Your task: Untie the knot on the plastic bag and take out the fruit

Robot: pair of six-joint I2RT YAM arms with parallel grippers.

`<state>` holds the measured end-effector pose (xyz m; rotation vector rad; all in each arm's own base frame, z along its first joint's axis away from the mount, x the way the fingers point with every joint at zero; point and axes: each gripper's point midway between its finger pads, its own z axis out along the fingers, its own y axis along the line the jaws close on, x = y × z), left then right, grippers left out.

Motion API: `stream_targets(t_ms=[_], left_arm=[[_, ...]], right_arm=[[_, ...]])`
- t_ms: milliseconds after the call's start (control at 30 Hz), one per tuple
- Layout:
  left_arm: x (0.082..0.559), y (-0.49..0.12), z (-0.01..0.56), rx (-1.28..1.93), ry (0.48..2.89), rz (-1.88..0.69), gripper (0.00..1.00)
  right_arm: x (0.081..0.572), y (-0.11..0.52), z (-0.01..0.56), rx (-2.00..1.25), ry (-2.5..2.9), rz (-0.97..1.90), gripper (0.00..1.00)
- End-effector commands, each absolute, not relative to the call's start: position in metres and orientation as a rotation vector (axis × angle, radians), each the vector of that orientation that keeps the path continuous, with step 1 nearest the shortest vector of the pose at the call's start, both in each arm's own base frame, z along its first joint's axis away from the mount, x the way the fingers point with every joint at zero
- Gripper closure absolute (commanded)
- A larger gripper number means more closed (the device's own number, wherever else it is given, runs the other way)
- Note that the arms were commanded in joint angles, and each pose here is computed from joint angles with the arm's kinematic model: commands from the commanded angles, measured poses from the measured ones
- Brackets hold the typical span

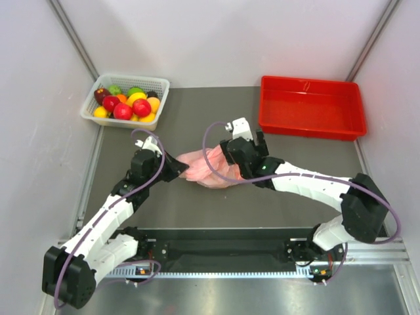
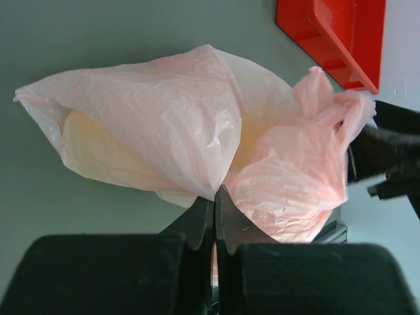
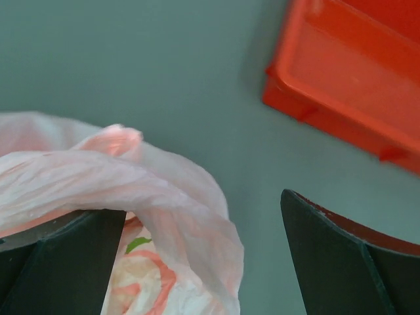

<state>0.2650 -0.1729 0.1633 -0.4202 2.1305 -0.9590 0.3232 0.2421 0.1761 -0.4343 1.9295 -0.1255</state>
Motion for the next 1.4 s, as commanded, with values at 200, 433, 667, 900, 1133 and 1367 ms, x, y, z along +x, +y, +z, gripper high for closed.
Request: stream_targets(t_ms=[200,433,667,900,1133,1367], left_arm=[[0.269,-0.154,0.181,-0.411,2.045,-0.879,1.0],[0.273,-0.15,0.171,-0.433,2.062,-0.883,1.0],[0.275,-0.15,0.175,-0.429,2.046,-0.902,1.0],[0.282,-0.152,0.181,-0.432,2.005,-0.935,1.0],[0.337,-0.163,0.239,-0.354,1.796,-0.974,1.0],[0.4,-0.151,0.294,-0.294,1.531,-0.95,1.0]], right_arm=[[0.351,0.131,0.197,0.335,1.877,-0.204,0.0],[0.329,0.114,0.194,0.295,1.904,-0.027,0.0],[0.306,0.13,0.206,0.135,1.865,0.247,0.49],[0.289,0.149,0.237,-0.007,1.818,0.414,1.0],[0.315,0.188,0.265,-0.184,1.767,0.486,1.0],[0.363,0.202,0.303,-0.19,1.651,0.449,1.0]])
